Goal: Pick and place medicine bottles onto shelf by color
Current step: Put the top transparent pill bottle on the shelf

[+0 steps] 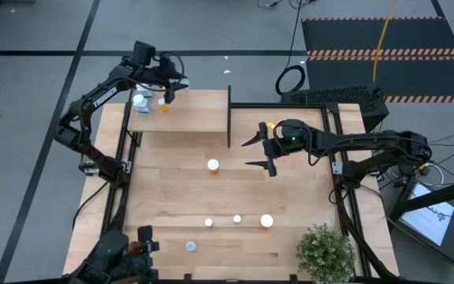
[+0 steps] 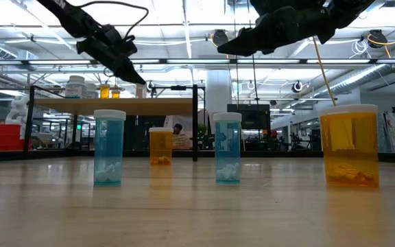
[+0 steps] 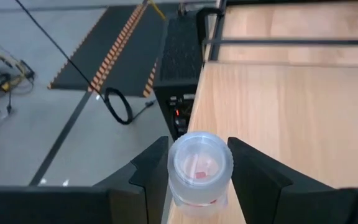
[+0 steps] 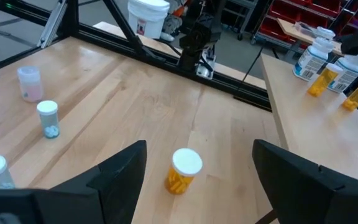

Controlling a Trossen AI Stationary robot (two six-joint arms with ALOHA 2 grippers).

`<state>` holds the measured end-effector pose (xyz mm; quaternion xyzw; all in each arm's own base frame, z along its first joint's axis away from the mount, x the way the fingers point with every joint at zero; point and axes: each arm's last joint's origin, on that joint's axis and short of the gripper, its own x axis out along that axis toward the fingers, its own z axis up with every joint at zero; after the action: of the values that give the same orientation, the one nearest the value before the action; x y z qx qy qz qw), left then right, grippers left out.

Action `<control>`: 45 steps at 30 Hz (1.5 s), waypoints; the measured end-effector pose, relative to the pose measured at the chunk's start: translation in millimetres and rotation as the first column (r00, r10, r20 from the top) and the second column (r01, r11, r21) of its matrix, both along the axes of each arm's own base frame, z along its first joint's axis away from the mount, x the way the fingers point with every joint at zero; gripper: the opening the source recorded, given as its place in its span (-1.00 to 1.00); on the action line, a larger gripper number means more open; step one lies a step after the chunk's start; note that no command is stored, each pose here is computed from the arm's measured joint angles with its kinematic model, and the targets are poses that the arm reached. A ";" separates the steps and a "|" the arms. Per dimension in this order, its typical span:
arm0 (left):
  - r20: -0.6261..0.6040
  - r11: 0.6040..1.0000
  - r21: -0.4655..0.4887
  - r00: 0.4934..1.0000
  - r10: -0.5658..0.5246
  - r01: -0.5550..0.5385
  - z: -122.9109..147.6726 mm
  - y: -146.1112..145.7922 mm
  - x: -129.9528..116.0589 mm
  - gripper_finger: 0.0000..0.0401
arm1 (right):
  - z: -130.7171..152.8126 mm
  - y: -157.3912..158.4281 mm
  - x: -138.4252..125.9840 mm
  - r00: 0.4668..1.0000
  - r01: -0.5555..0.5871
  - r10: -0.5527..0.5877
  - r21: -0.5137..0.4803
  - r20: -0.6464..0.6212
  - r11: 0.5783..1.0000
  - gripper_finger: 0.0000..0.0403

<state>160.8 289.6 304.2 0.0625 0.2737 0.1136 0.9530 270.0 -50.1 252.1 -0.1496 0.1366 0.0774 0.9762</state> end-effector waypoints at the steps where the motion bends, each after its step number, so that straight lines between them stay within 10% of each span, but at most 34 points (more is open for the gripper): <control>1: -0.007 1.000 -0.006 1.000 0.004 -0.004 -2.5 1.5 0.5 -0.21 | 0.0 0.0 0.0 1.000 0.000 0.000 0.000 0.000 1.000 0.42; 45: -0.047 0.996 -0.055 0.996 0.074 -0.077 -22.9 11.4 -9.6 -0.26 | -12.3 -2.4 -5.2 0.998 0.009 -0.007 -0.030 0.056 1.000 0.42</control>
<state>151.1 301.0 281.3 0.0275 0.3005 0.1402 0.9430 264.8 -52.5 239.8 -0.1661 0.1109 0.0671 0.9776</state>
